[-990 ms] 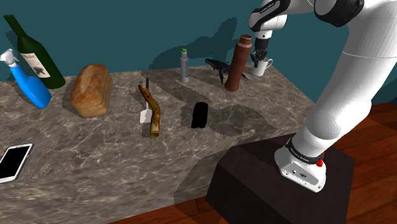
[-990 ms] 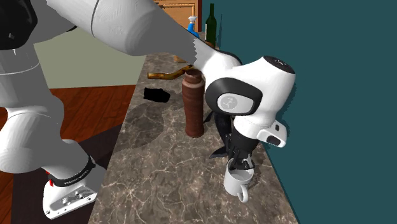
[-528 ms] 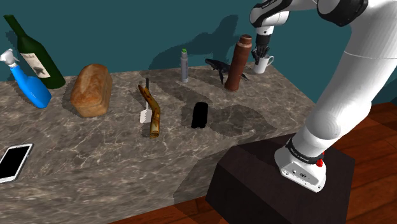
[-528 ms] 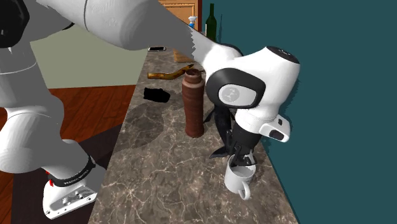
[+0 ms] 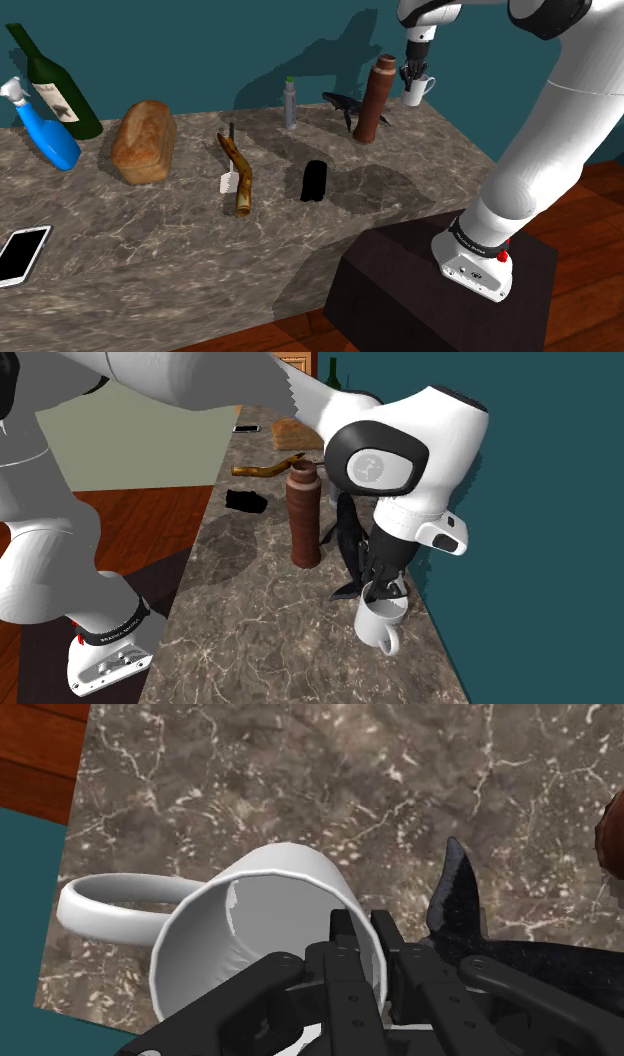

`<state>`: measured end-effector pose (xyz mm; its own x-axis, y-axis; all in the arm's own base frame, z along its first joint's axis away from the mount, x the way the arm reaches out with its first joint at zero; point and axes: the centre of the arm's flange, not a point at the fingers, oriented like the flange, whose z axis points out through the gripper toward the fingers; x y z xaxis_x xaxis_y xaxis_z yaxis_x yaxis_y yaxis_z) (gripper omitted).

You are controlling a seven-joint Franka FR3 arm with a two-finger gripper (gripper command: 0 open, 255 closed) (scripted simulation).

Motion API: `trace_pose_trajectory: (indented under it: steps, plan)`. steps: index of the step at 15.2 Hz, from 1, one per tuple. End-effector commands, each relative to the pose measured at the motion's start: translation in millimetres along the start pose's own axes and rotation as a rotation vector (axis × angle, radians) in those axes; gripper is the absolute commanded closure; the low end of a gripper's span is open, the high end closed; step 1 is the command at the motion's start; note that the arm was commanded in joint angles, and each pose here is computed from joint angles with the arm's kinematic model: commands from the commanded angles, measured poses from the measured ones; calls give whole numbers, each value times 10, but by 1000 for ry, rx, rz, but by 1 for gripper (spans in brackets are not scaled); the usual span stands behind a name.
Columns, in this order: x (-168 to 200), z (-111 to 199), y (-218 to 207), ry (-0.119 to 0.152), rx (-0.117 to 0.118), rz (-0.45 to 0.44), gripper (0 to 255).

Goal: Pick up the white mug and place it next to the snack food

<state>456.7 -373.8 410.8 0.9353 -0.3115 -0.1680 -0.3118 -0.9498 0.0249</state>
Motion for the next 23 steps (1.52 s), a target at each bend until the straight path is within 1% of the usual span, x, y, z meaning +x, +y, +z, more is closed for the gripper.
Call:
trace_pose_trajectory:
  steps: [1, 20, 21, 23]
  plan:
    - [-22, -99, 2, 0, 0, 0, 255]
    - [-190, -1088, 27, 0, 0, 0, 255]
    - [-192, -1095, 28, 0, 0, 0, 255]
    - [-182, -1104, -236, 0, 0, 0, 255]
